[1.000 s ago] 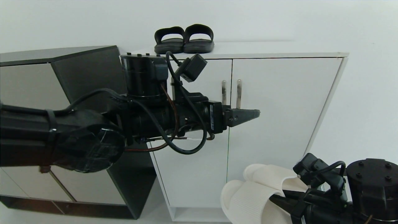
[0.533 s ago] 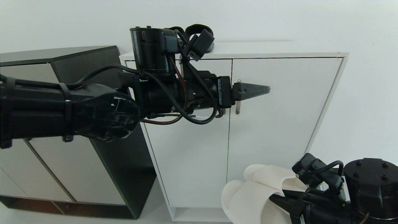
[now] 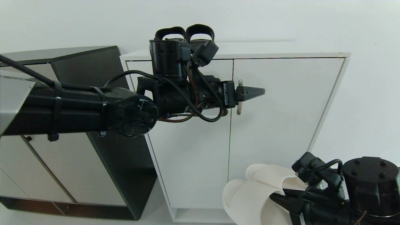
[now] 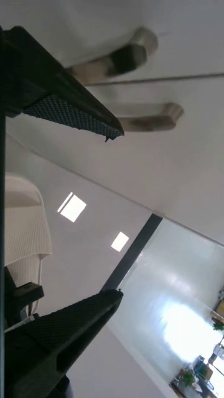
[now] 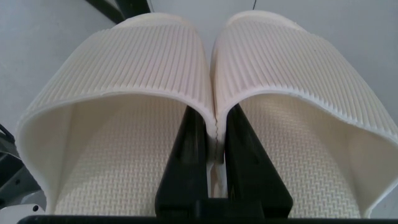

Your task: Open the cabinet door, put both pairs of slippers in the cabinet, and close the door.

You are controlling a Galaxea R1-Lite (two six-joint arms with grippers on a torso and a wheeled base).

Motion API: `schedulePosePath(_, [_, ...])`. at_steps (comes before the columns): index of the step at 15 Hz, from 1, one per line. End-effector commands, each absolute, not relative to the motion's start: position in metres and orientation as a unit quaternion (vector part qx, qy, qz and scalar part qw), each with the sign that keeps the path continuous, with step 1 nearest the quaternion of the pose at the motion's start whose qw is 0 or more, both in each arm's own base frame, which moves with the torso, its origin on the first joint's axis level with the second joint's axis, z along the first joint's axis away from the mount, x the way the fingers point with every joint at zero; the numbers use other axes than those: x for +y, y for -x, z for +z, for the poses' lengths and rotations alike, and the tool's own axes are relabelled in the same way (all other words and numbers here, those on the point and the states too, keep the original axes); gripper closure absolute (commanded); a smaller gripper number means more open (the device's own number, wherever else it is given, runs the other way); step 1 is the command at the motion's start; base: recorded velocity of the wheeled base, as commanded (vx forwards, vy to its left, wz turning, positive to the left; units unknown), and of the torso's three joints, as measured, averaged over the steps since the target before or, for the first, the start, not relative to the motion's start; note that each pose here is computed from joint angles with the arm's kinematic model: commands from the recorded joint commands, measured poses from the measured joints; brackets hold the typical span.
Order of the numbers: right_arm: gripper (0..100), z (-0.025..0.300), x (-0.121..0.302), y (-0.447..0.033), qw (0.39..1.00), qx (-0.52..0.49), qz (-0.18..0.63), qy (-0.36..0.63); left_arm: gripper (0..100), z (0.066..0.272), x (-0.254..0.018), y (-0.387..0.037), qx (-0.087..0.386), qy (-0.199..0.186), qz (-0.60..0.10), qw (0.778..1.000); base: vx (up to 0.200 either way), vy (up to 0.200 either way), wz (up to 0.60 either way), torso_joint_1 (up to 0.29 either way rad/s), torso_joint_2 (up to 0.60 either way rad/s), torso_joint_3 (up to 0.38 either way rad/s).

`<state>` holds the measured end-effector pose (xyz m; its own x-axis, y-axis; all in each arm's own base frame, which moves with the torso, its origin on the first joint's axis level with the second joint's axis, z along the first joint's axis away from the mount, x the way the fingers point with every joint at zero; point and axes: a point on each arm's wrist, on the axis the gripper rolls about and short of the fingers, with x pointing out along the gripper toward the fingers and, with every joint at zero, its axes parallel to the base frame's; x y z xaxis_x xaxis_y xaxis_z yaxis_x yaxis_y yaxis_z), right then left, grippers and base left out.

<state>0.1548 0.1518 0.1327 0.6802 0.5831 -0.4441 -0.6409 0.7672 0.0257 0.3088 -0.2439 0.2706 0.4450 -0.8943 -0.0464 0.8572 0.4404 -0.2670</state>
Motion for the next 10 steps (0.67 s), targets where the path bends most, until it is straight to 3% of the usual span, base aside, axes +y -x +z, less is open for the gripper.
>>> schedulePosePath(1, [100,0.132,0.152,-0.155,0.914,0.22,0.334,0.067,0,0.272,-0.239,-0.312,0.088,0.103,-0.512,0.848,0.0,0.0,0.0,0.0,0.0,0.0])
schedulePosePath(10, [100,0.13,0.152,-0.155,0.913,0.222,0.334,0.071,0,0.249,-0.254,-0.332,0.105,0.101,-0.483,0.863,0.0,0.0,0.0,0.0,0.0,0.0])
